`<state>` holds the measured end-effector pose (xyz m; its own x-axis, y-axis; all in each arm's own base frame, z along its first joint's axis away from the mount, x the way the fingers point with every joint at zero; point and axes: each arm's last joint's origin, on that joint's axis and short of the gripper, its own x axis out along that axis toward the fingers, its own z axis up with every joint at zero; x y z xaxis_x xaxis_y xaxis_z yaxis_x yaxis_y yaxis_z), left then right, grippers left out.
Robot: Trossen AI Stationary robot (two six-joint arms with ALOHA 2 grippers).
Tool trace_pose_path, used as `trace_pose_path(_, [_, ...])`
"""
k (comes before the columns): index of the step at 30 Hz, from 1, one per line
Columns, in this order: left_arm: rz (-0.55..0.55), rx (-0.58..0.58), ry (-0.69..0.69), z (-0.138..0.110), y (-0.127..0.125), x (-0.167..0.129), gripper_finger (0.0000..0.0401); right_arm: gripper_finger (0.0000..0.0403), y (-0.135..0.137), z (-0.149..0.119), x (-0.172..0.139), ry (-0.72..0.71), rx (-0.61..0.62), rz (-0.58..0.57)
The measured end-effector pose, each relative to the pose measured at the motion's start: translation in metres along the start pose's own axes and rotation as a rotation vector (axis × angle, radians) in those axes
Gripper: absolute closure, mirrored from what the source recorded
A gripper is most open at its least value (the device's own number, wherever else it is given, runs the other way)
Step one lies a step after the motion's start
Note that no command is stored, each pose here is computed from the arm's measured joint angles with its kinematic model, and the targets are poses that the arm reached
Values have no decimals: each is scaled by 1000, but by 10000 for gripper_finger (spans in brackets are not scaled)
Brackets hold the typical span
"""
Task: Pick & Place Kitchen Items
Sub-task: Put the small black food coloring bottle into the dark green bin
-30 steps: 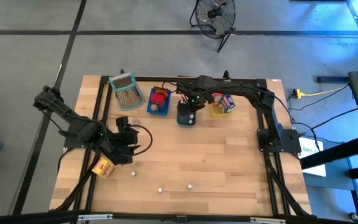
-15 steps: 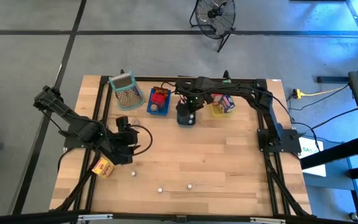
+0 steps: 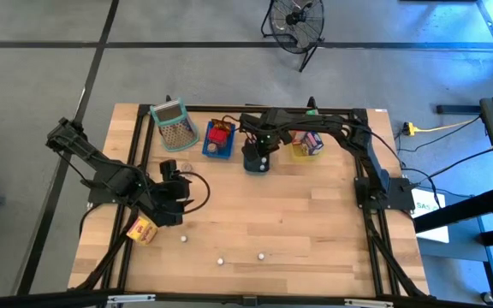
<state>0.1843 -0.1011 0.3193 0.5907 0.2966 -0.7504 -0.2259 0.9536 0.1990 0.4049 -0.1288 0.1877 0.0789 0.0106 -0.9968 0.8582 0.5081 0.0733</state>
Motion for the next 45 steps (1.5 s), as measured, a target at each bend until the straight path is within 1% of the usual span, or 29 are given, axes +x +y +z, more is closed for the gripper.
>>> trace_pose_path(18, [0, -8, 0, 0, 0, 0, 147, 343, 0, 0, 1, 6, -2, -5])
trace_pose_path(30, [0, -8, 0, 0, 0, 0, 147, 342, -3, -3, 9, 14, -2, -10])
trace_pose_path(38, [0, -8, 0, 0, 0, 0, 147, 326, -2, -2, 9, 5, -3, 1])
trace_pose_path(45, [0, -8, 0, 0, 0, 0, 147, 322, -1, -1, 9, -3, -8, 7])
